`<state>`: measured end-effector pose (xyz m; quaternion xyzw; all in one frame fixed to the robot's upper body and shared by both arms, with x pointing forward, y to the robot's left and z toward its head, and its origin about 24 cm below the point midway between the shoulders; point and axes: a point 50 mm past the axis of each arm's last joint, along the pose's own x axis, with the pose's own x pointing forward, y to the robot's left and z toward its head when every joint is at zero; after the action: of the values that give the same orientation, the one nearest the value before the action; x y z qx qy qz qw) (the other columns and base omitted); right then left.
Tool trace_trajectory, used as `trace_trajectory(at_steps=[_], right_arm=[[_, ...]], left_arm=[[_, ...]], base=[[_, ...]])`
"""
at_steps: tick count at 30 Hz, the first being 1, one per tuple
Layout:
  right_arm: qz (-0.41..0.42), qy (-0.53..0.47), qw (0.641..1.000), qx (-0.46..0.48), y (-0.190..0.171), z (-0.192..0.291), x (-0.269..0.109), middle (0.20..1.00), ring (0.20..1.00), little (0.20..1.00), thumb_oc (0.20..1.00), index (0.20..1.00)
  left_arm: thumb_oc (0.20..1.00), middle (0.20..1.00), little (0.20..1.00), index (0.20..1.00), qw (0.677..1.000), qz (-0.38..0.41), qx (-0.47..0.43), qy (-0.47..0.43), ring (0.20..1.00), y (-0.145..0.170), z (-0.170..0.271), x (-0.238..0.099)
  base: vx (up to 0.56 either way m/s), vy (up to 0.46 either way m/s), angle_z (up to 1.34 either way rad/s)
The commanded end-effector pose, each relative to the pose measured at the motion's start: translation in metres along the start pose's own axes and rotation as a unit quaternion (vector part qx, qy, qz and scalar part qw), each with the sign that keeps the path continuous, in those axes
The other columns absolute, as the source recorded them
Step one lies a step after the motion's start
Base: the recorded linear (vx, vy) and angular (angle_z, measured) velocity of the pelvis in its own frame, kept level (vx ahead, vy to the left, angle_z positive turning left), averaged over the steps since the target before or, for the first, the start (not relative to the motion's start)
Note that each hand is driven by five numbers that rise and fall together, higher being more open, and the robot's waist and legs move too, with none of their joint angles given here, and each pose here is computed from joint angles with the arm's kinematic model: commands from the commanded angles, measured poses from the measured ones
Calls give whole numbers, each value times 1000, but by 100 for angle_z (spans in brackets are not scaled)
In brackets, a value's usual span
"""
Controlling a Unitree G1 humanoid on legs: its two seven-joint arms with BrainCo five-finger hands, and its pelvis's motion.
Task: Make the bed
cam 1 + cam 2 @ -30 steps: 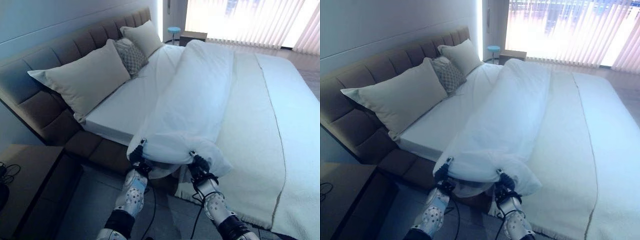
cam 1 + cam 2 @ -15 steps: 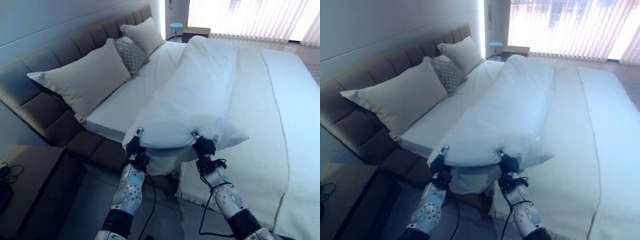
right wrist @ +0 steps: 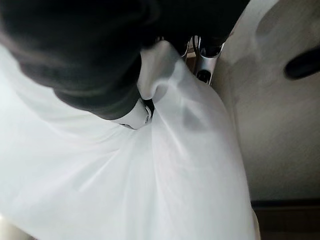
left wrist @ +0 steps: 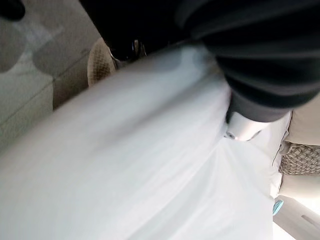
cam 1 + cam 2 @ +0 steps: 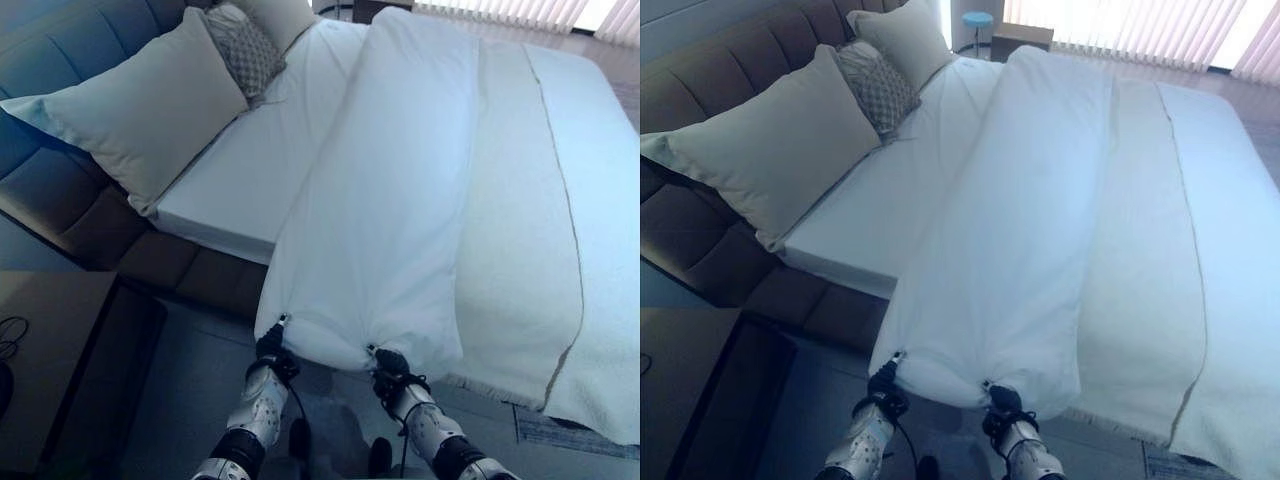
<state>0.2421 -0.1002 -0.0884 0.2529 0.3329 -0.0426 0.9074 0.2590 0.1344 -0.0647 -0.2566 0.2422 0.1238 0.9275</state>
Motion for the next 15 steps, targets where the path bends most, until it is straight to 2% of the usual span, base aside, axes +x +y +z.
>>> trace_trajectory(at_steps=[1, 8, 15], right_arm=[[-152, 30, 987, -33, -74, -17, -15, 200, 200, 200, 200, 200], [-201, 39, 978, -45, -87, -8, -11, 200, 200, 200, 200, 200], [-220, 32, 974, -47, -92, 6, -7, 200, 200, 200, 200, 200]], left_arm=[[200, 200, 200, 200, 983, 173, 32, -54, 200, 100, 30, -10], [200, 200, 200, 200, 975, 211, 68, -14, 200, 108, 20, -4], [200, 200, 200, 200, 973, 213, 93, 12, 200, 108, 16, 0]], base=[[-83, 36, 5], [-15, 1, 1], [-14, -31, 5]])
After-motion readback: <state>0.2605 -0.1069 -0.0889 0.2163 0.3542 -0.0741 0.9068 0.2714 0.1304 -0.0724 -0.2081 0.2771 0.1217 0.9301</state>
